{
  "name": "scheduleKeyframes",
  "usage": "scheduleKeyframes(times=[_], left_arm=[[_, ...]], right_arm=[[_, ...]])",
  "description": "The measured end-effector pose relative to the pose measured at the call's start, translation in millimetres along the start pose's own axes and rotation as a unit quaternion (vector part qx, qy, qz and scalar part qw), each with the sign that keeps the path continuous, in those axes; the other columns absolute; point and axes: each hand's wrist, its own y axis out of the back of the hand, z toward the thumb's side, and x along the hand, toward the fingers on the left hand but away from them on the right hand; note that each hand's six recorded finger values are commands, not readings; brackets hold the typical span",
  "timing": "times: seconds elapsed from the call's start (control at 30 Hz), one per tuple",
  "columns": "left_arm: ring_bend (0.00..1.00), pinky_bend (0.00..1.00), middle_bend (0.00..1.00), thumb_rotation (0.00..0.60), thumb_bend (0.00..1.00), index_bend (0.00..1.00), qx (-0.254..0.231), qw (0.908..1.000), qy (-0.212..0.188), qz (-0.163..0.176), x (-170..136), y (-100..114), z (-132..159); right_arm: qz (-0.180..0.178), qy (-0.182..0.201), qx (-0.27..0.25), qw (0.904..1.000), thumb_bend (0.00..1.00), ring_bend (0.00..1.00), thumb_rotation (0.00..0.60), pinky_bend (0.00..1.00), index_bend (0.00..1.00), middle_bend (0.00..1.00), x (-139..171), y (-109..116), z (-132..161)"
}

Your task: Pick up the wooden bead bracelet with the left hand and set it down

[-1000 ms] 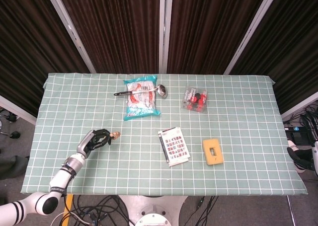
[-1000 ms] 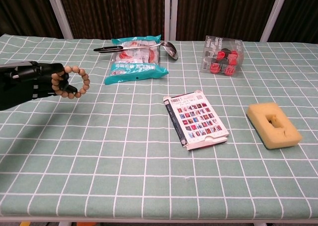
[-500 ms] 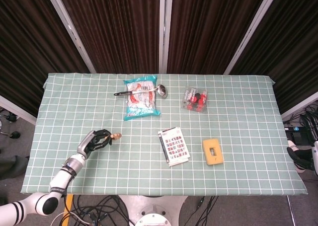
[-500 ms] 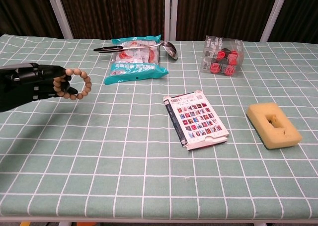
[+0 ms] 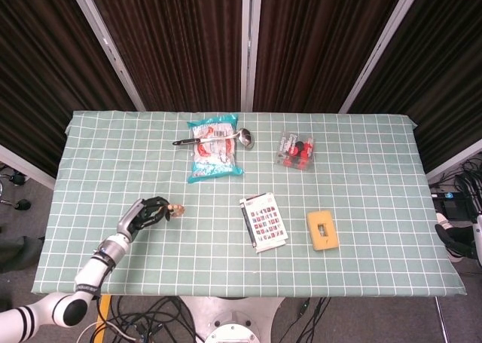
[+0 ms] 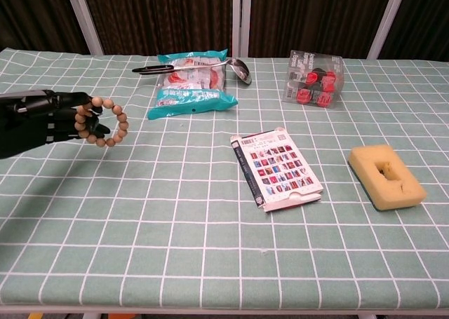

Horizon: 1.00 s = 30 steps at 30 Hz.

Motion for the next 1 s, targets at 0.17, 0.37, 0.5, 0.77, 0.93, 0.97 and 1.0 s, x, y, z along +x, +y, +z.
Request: scheduleKeyframes(times=[0.17, 0.37, 0.5, 0.77, 0.93, 0.97, 1.0], left_arm=[[0.35, 0.15, 0.65, 0.433, 1.00, 0.54, -0.020, 0.9996, 0.018, -0.009, -2.5, -2.4, -1.3], [0.37, 0.15, 0.69, 0.411, 1.00, 0.55, -0.040, 0.9986, 0.031, -0.018, -6.0, -4.2, 3.4], [0.37, 0.16, 0.66, 0.155, 0.94, 0.54, -0.041, 0.9986, 0.028, -0.016, -6.6, -3.6, 6.6], [0.32, 0.16, 0.52, 0.000, 0.86, 0.37, -0.025, 0.9996, 0.010, -0.011, -6.7, -4.0, 9.4], [0.29, 0.16, 0.49, 0.000, 0.78, 0.34, 0.012, 0.9999, -0.010, 0.000, -5.9, 2.2, 14.0], [0.29, 0.16, 0.49, 0.000, 0.77, 0.34, 0.017, 0.9997, -0.014, 0.003, -5.6, 3.8, 15.4], [0.29, 0.16, 0.49, 0.000, 0.77, 0.34, 0.021, 0.9996, -0.018, 0.006, -5.4, 5.3, 16.8]], right_arm=[[0.000, 0.000, 0.000, 1.0000, 0.16, 0.00, 0.600, 0.00, 0.00, 0.03, 0.1, 0.2, -0.7], [0.001, 0.000, -0.002, 1.0000, 0.16, 0.00, 0.600, 0.00, 0.00, 0.03, 0.2, -0.8, -1.6], [0.001, -0.001, -0.003, 1.0000, 0.15, 0.00, 0.600, 0.00, 0.00, 0.03, 0.4, -1.4, -2.1], [0.001, -0.002, -0.003, 1.0000, 0.15, 0.00, 0.600, 0.00, 0.00, 0.03, 0.1, -1.2, -3.5], [0.007, 0.000, -0.001, 1.0000, 0.15, 0.00, 0.600, 0.00, 0.00, 0.03, -0.8, -3.0, -3.0], [0.008, 0.000, -0.001, 1.0000, 0.15, 0.00, 0.600, 0.00, 0.00, 0.03, -1.1, -3.7, -2.8], [0.010, 0.001, -0.001, 0.9999, 0.15, 0.00, 0.600, 0.00, 0.00, 0.03, -1.5, -4.3, -2.5]])
